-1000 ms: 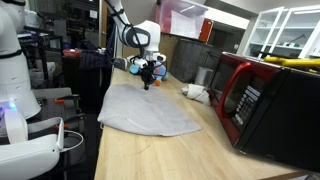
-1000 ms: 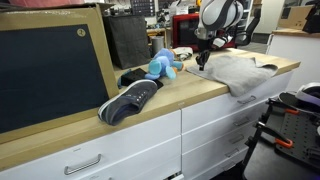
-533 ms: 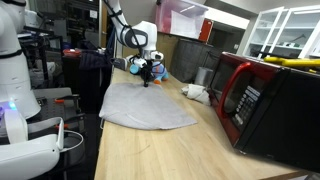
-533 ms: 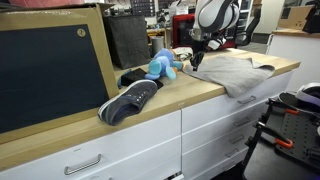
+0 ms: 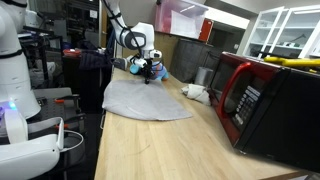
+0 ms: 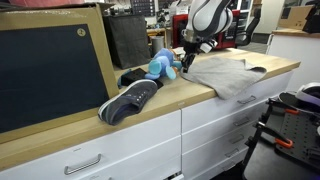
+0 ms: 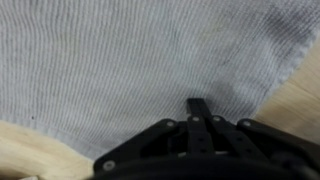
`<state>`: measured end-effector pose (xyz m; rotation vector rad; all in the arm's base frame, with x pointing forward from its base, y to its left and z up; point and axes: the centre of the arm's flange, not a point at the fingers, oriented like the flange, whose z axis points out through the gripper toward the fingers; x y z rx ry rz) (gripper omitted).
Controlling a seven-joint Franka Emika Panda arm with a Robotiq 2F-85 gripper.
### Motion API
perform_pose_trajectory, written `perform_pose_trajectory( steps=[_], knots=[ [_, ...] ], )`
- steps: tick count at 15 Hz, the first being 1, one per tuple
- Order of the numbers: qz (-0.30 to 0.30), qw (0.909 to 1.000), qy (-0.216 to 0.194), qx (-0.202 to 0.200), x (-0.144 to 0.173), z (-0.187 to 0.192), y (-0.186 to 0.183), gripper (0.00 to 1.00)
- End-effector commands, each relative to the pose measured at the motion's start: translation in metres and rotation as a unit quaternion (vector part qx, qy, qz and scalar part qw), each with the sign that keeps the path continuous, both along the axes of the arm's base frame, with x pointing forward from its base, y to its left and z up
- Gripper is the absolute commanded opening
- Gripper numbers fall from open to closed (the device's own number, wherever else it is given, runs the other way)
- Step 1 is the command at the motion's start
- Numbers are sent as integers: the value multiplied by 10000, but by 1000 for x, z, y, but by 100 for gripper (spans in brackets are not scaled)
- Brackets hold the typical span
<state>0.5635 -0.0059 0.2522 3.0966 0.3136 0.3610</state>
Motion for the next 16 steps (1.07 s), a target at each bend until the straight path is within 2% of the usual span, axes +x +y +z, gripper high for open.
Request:
perform_pose_trajectory(
  steps=[1, 5, 11, 16],
  knots=[
    [-95, 9999, -68, 127, 13, 13, -4, 27],
    [-220, 9996, 181, 55, -2, 42, -39, 56],
    [-512, 9922, 1105, -269, -41, 58, -115, 99],
    [-874, 9863, 1360, -316, -77, 45, -178, 100]
  ],
)
